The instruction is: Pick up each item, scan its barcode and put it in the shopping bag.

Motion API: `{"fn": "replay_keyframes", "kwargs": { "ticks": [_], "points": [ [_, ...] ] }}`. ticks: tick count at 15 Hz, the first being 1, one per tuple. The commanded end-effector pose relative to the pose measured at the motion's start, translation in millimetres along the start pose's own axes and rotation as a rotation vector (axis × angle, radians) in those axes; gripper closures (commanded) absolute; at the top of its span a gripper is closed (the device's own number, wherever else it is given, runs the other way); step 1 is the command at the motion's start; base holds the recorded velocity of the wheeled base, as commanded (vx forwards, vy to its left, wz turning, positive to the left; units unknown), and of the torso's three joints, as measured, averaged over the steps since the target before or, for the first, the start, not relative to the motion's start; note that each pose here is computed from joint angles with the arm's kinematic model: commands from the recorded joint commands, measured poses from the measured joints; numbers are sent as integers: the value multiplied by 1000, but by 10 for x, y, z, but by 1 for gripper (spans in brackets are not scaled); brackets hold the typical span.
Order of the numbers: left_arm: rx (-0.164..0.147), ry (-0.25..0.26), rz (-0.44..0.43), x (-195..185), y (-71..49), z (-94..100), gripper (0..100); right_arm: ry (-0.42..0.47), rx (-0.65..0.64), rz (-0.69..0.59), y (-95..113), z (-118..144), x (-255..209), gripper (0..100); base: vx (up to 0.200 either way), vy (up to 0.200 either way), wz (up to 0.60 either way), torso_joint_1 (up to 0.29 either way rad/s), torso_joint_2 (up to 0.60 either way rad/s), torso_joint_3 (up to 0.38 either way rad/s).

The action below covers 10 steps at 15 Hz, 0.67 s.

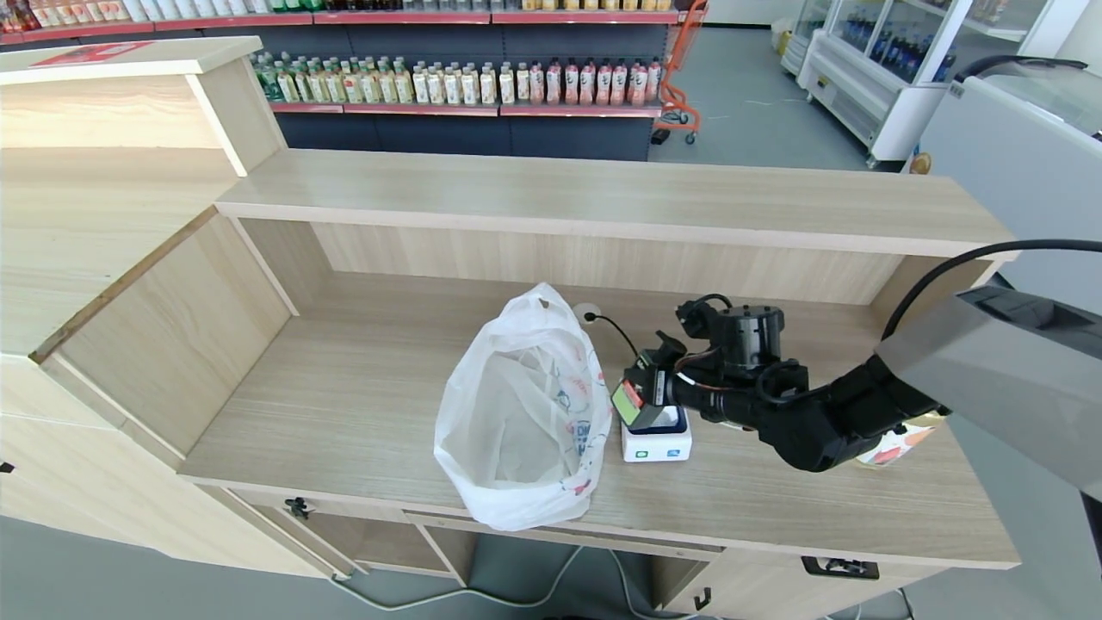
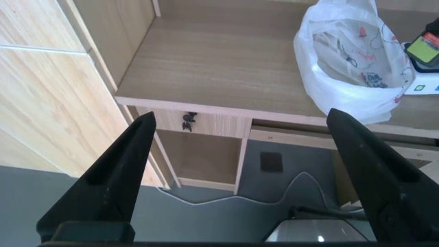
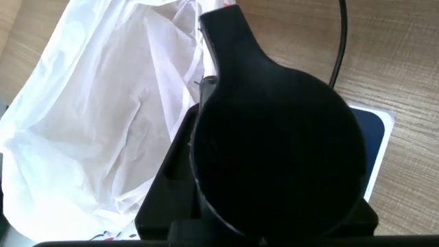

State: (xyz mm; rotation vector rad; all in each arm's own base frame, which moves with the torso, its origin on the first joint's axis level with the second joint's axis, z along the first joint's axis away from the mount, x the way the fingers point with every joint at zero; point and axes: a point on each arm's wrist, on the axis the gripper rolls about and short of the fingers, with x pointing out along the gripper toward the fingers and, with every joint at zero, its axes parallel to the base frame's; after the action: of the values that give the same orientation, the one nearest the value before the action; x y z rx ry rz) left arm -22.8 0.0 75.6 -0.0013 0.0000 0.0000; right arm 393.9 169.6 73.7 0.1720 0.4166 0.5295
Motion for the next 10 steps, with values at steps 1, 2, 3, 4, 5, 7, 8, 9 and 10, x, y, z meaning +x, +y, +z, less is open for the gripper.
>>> {"fn": "replay_keyframes", "kwargs": {
  "ticks": [1,2,3,4,5,7,8,9,10],
  "points": [
    [0,2,0,1,0,-1,0,-9,-3,2,21,49,-51,100,0,0,0,0,0,0],
    [0,0,0,0,0,-1,0,-18,-5,4,36,86,-89,100,0,0,0,0,0,0],
    [0,2,0,1,0,-1,0,-46,-13,4,55,179,-155,100,0,0,0,0,0,0],
    [0,0,0,0,0,3,0,-98,-36,-3,92,352,-268,100,0,0,0,0,0,0],
    [0,0,0,0,0,-1,0,-135,-53,-7,134,479,-389,100,0,0,0,0,0,0],
    [0,0,0,0,0,-1,0,-213,-147,-4,280,798,-837,100,0,100,0,1,4,1],
    [0,-2,0,-1,0,3,0,-230,-166,0,338,887,-949,100,0,200,0,2,2,2],
    [1,-2,0,-1,0,3,0,-248,-170,13,417,946,-1019,100,0,200,0,-7,-2,2],
    [1,0,0,0,0,-1,0,-248,-175,36,510,940,-1024,100,0,200,0,-2,-7,17]
  ]
}}
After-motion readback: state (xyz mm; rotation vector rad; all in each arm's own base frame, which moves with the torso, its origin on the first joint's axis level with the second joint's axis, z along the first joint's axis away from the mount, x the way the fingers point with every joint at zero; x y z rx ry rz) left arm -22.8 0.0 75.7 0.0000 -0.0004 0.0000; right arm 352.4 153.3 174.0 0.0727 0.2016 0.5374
